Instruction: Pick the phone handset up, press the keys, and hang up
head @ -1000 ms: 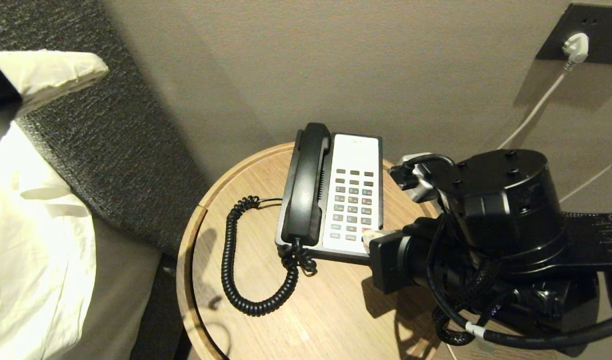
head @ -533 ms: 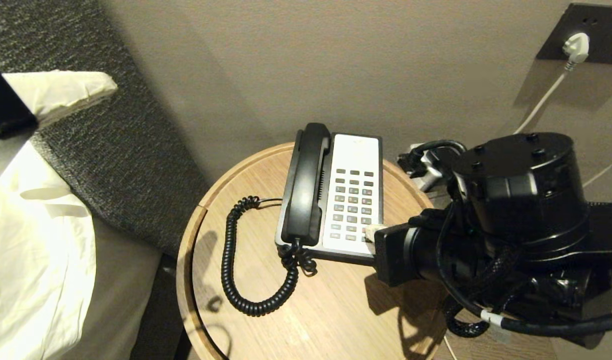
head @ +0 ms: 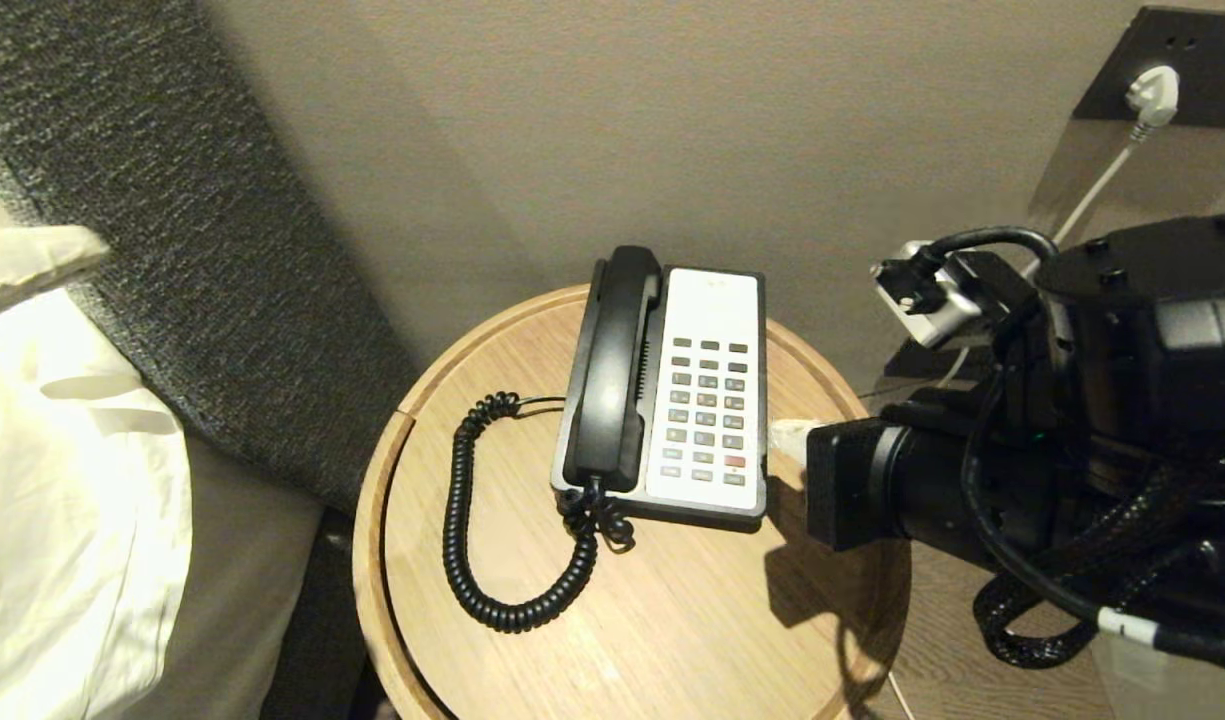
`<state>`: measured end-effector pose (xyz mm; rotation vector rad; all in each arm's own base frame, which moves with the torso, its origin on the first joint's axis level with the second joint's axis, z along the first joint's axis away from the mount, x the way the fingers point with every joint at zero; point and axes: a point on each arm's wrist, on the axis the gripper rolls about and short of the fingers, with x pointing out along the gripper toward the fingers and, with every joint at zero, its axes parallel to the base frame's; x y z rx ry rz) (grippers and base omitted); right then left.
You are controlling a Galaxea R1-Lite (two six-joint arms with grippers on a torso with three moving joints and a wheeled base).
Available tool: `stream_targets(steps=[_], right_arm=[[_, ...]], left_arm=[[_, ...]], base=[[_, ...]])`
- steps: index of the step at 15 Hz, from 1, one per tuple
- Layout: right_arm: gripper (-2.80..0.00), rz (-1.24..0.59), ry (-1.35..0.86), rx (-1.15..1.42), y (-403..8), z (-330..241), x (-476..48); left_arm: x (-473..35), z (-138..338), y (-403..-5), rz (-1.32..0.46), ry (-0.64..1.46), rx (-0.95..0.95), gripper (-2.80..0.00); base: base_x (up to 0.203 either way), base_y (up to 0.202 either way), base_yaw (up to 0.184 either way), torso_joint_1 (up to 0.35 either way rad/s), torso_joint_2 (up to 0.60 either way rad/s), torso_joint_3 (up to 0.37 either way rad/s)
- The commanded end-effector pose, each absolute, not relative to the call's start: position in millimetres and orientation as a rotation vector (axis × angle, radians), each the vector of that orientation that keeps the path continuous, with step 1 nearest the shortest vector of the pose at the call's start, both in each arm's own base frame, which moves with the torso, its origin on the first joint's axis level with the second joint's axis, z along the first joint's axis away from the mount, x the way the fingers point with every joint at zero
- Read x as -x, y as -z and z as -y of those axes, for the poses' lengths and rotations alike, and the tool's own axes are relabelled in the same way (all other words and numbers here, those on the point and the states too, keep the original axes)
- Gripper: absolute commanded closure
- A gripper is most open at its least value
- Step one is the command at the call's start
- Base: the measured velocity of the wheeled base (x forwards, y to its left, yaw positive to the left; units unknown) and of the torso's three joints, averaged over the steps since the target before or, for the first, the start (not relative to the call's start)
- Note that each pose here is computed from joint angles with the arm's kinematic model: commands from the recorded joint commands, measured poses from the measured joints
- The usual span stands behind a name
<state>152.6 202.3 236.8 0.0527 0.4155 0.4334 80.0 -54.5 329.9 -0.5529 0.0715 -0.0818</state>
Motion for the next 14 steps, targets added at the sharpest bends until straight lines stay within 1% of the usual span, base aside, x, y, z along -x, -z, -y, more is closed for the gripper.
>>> stream_targets(steps=[1, 3, 5, 7, 9, 10, 12, 14], right_arm=[[0.0, -0.397, -0.429, -0.07, -241.7, -194.2, -147.1], [0.0, -0.393, -0.416, -0.076, -242.1, -187.8, -145.8], [0.0, -0.39, -0.404, -0.081, -242.3, -182.6, -145.3], [0.0, -0.389, -0.402, -0.083, -241.6, -177.8, -141.9], [0.0, -0.386, -0.371, -0.077, -238.9, -174.6, -141.9], [0.0, -0.385, -0.367, -0.079, -238.7, -173.8, -142.2], [0.0, -0.385, -0.366, -0.081, -237.7, -170.9, -140.1], [0.0, -0.391, -0.364, -0.075, -234.8, -168.9, -139.0]], left_arm=[[-63.4, 26.1, -327.2, -0.017, -0.064, 0.587, 0.0], [-37.9, 1.0, -318.2, 0.041, -0.256, 0.6, 0.0], [-0.8, -13.7, -298.4, 0.096, -0.377, 0.608, 0.0], [33.2, -20.4, -265.2, 0.117, -0.431, 0.601, 0.0], [64.5, -20.1, -226.6, 0.084, -0.522, 0.571, 0.0], [74.5, -17.3, -209.2, 0.056, -0.54, 0.561, 0.0], [82.3, -12.0, -180.7, -0.013, -0.506, 0.533, 0.0], [84.9, -10.1, -151.1, -0.051, -0.439, 0.427, 0.0]], base=[[0.0, 0.0, 0.0, 0.0, 0.0, 0.0], [0.0, 0.0, 0.0, 0.0, 0.0, 0.0], [0.0, 0.0, 0.0, 0.0, 0.0, 0.0], [0.0, 0.0, 0.0, 0.0, 0.0, 0.0], [0.0, 0.0, 0.0, 0.0, 0.0, 0.0], [0.0, 0.0, 0.0, 0.0, 0.0, 0.0], [0.0, 0.0, 0.0, 0.0, 0.0, 0.0], [0.0, 0.0, 0.0, 0.0, 0.0, 0.0]])
